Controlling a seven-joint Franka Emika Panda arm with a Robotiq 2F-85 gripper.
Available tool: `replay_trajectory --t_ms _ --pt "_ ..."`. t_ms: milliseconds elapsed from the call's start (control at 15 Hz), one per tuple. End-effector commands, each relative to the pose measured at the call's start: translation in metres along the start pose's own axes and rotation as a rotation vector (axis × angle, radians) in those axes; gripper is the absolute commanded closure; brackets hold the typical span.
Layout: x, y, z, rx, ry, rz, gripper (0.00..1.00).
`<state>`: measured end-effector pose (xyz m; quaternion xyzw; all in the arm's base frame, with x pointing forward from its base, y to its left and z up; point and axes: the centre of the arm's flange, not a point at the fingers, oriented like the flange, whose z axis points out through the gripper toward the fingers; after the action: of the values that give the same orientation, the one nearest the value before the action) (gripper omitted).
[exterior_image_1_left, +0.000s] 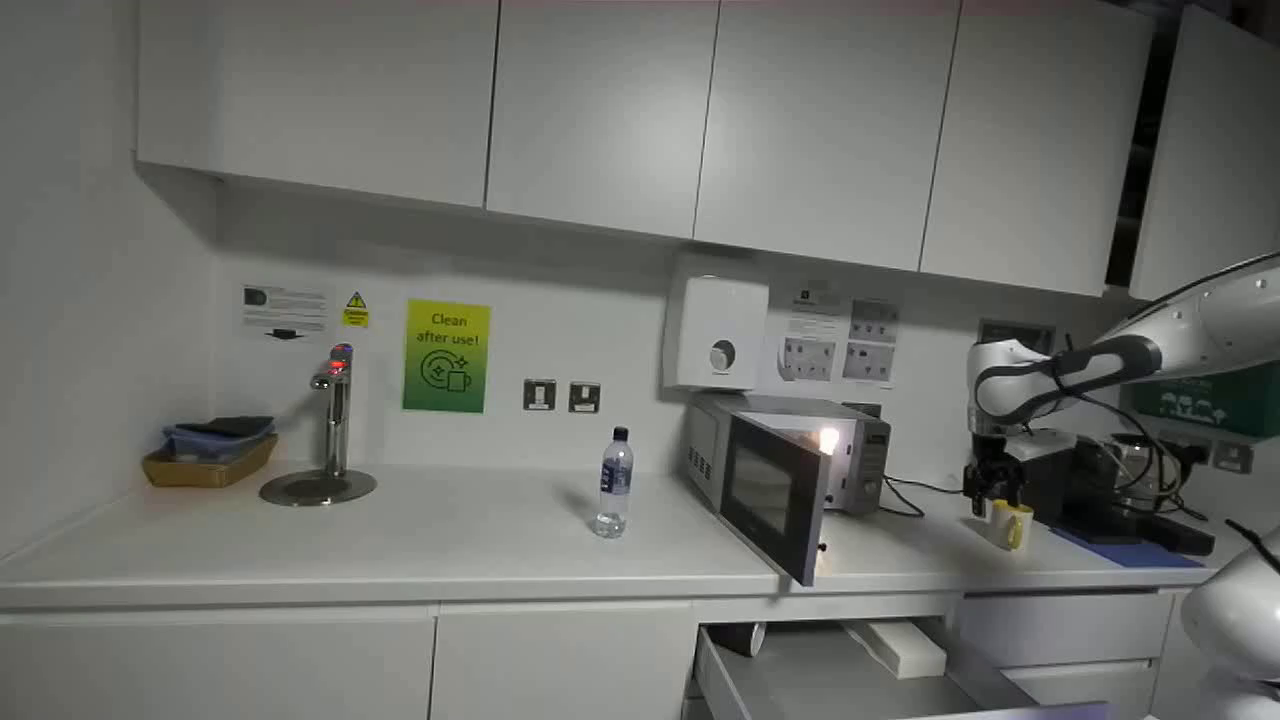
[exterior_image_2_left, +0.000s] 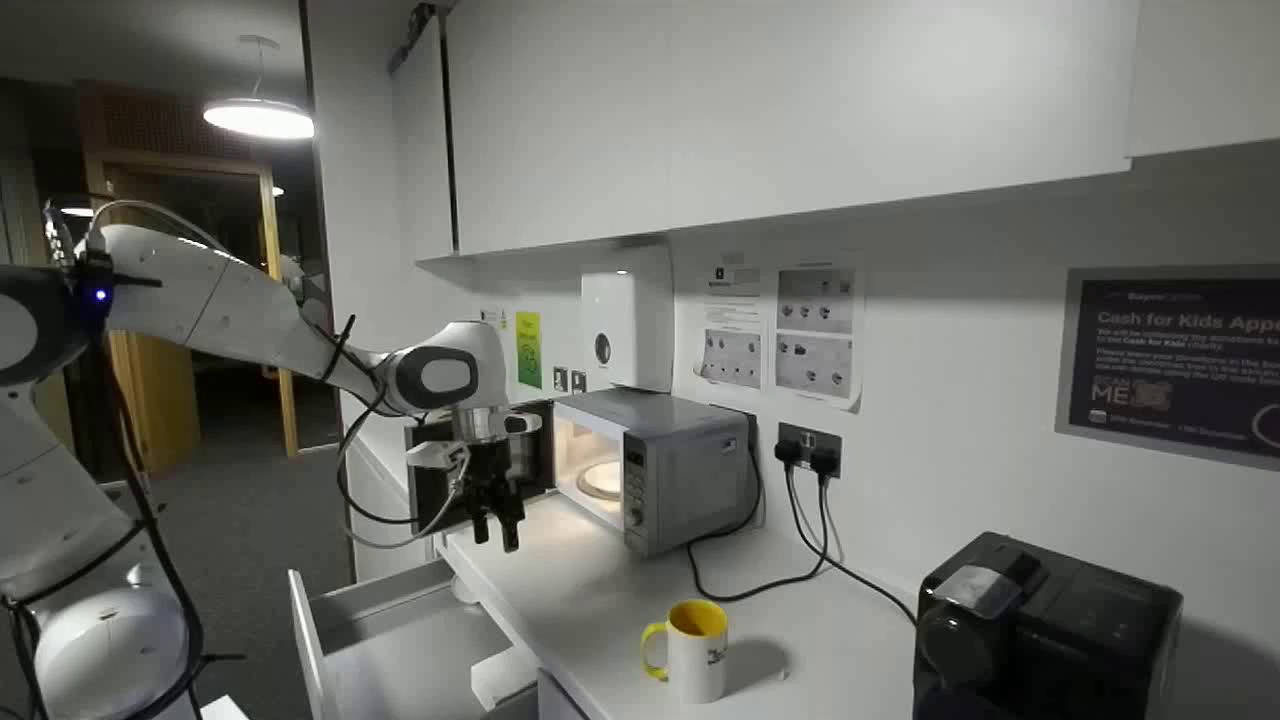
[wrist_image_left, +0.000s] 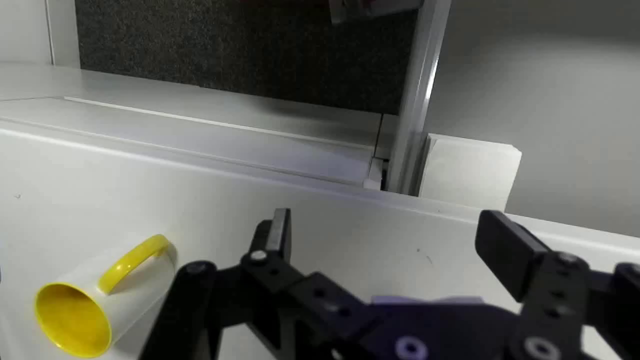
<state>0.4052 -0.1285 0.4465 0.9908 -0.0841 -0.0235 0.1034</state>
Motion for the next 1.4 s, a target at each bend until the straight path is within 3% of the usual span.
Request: replay_trajectory --t_ms 0,533,1133,1333 --pt "0.000 0.000 0.000 0.000 -0.001 0.001 0.00" --pt "0.042 -0.048 0.018 0.084 0.059 0.243 0.00" --pt "0.107 -0.121 0.017 0.194 0.269 0.556 0.00" --pt "0.123 -0.138 0.016 0.243 0.319 0.609 0.00"
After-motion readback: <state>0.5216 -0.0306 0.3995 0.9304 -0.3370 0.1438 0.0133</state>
